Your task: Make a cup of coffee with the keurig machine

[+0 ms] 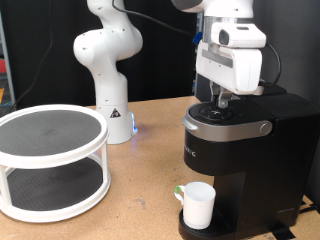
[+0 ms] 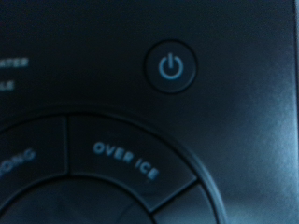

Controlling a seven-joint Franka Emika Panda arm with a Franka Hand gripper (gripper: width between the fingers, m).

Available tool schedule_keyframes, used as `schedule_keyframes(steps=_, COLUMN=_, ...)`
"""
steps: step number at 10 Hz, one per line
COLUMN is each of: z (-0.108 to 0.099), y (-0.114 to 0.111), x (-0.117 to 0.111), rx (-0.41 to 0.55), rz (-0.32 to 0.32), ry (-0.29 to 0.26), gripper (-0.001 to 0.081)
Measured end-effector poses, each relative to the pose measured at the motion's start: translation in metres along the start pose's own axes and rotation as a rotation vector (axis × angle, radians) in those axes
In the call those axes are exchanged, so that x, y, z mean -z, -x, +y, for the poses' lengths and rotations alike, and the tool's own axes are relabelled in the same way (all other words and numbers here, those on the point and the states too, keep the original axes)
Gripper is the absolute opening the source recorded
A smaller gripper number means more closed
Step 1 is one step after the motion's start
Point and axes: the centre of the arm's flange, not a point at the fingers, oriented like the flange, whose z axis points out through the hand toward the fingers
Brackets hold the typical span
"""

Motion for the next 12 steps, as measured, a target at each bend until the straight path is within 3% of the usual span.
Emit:
schedule_keyframes(steps=1, z=-0.002, y=0.002, x=-0.003, rx=-0.013, rz=0.015, ry=0.005, gripper=0.0057)
schedule_keyframes(steps=3, z=-0.004, y=0.004, x=-0.008, rx=-0.021, rz=0.016, ry=0.004, gripper=0.0018)
schedule_keyframes(steps=9, z=-0.002, y=0.009, x=-0.016, rx=-0.045, rz=-0.01, ry=-0.003, gripper=0.0002)
schedule_keyframes(steps=12, z=0.006, y=0.008, x=-0.018, rx=-0.076, rz=-0.07, ry=-0.036, gripper=0.0002)
